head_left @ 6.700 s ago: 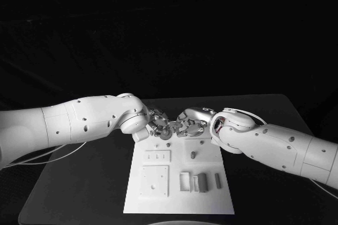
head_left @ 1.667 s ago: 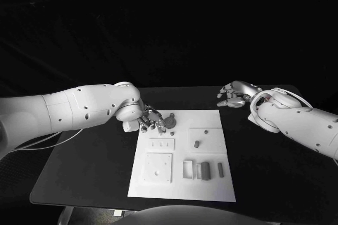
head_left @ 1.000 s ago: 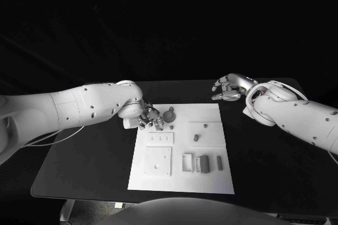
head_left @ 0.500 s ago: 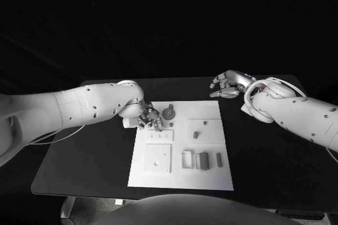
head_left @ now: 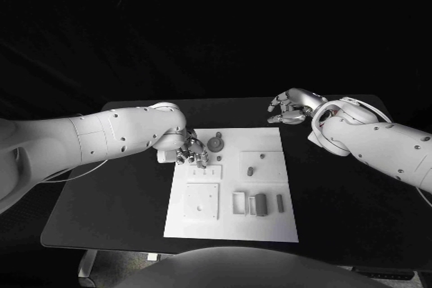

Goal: Assemble the parts on the task board

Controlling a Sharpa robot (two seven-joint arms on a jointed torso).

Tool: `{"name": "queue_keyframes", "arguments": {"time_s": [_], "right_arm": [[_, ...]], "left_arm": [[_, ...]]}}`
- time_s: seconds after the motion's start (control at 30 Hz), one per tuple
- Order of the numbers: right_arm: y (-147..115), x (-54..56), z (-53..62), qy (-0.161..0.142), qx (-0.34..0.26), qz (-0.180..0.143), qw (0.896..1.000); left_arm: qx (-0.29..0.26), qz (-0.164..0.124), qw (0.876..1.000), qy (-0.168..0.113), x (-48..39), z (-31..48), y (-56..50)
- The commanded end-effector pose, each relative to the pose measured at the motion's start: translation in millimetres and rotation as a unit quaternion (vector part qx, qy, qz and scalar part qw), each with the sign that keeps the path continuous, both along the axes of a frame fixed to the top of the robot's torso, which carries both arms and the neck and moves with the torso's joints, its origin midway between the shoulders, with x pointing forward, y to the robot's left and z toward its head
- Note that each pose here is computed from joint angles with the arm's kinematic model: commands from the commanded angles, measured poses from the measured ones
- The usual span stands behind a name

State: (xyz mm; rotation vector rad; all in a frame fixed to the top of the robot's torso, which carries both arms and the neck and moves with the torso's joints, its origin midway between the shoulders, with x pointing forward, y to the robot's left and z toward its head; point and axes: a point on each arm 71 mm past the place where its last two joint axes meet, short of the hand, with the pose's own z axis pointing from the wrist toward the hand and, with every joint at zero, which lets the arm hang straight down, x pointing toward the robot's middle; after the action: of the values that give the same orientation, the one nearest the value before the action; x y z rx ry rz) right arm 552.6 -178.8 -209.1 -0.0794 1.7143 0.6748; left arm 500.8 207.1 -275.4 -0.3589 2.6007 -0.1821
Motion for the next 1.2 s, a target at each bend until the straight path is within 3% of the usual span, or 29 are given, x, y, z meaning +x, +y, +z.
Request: {"name": "queue_keyframes", "arguments": {"time_s": [0.03,1.2], "right_arm": [[1.7,-0.6,-0.3,0.005,-0.001,0.006,1.000],[4.7,-2.0,-0.4,0.007,-0.002,0.010,1.000]], "left_arm": [[0.011,-0.023,1.000,0.005,-1.6,-1.5,-3.4],[0.020,-0.032,0.999,0.017,-3.5,-11.8,-9.0]]}}
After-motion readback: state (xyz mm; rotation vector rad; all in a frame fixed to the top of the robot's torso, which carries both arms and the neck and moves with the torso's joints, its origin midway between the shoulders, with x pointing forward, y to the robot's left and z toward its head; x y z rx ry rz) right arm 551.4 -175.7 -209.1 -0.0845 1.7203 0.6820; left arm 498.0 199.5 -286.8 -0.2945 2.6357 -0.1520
